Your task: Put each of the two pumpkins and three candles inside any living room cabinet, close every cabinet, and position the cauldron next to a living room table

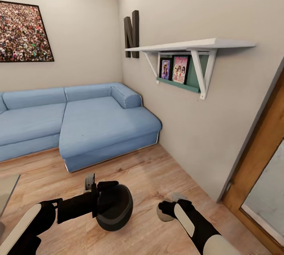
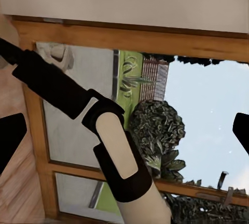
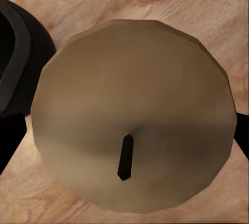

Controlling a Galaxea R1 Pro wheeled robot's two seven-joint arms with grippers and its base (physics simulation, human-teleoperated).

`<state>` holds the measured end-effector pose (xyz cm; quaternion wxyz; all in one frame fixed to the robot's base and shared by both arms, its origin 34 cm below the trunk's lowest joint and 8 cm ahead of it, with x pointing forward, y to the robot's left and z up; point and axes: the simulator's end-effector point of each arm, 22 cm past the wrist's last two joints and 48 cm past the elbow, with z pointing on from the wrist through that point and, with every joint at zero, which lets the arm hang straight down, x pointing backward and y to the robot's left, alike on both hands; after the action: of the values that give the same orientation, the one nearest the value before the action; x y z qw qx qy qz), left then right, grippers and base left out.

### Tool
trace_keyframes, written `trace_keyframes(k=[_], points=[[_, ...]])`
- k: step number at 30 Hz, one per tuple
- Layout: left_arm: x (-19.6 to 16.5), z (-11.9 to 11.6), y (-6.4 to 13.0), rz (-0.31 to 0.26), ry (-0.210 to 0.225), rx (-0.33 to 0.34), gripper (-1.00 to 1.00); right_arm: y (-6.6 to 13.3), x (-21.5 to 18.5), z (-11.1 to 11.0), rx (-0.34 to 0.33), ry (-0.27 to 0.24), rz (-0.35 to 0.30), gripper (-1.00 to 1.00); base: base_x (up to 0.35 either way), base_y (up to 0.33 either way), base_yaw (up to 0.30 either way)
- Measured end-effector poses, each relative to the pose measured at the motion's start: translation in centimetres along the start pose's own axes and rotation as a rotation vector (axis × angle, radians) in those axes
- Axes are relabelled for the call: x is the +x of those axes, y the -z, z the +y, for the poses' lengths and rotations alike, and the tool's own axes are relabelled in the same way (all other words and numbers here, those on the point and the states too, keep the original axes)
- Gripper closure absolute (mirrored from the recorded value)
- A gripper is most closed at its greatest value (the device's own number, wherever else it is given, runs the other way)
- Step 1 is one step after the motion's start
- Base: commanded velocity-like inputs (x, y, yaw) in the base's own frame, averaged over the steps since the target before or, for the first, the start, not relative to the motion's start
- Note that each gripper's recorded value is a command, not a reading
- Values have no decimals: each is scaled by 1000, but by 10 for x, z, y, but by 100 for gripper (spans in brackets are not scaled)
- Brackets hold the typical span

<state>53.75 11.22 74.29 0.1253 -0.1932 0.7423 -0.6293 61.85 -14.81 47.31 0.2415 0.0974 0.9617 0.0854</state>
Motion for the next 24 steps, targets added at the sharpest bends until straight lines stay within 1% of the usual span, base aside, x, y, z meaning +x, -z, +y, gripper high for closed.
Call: trace_keyframes(k=[4, 9, 16, 19, 24], points=[[-1, -7, 0, 1, 3, -1, -100, 5, -3, 0, 5, -2, 1, 100, -23, 0, -236], [0, -19, -1, 6, -1, 3, -100, 10, -4, 0, 7, -4, 11, 100, -264, 0, -246], [0, -17, -2, 9, 6, 2, -100, 4, 5, -6, 17, -14, 19, 100, -304, 0, -248], [0, -15, -3, 9, 11, -1, -100, 3, 7, -8, 20, -14, 22, 100, -69, -24, -248], [0, -13, -4, 11, 14, -3, -100, 2, 9, -10, 23, -17, 26, 100, -45, -128, -248]])
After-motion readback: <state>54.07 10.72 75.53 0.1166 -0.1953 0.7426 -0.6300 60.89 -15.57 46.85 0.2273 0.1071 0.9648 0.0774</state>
